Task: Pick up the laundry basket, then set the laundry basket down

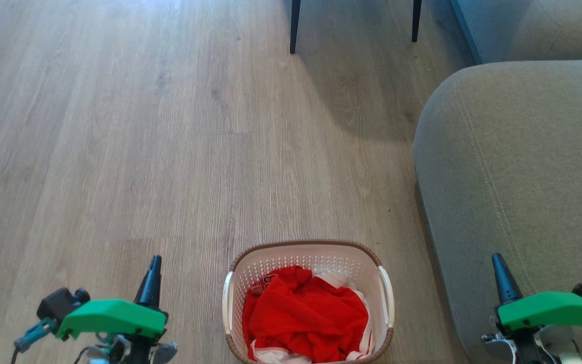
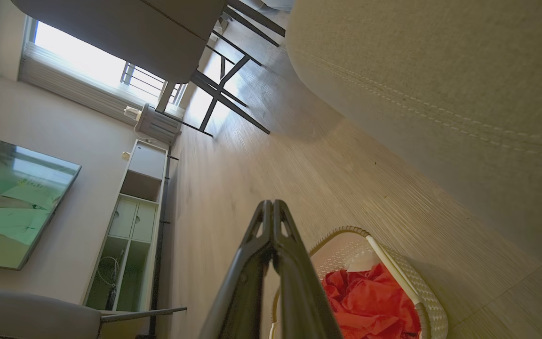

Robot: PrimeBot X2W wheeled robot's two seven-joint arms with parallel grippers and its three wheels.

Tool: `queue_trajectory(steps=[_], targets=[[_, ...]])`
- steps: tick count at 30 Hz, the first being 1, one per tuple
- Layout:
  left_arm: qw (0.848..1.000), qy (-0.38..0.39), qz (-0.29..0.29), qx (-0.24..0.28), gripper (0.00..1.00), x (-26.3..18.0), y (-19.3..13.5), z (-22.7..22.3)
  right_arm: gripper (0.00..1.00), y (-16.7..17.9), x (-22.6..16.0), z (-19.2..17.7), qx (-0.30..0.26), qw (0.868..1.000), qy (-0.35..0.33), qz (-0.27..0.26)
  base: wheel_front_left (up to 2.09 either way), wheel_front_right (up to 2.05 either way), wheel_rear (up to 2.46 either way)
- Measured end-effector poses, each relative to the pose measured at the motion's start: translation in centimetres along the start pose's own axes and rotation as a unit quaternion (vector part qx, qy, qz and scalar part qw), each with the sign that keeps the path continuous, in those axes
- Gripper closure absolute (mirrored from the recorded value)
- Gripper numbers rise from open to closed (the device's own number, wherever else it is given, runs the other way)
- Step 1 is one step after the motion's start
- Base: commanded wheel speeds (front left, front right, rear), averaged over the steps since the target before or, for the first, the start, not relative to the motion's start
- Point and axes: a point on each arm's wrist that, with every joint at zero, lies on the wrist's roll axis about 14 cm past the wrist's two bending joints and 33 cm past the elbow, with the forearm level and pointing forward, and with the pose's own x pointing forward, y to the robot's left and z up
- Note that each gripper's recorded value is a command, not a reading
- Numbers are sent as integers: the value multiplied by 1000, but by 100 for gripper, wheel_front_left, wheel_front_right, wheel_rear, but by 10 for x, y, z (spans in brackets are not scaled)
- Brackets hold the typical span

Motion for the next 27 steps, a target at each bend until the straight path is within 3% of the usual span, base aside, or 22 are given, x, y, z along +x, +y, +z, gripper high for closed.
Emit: queue_trajectory(steps=[27], targets=[[990,-10,-19,-140,100,13,-6,21,100,-2,6,12,141,990,-7,-3,0,0,0]])
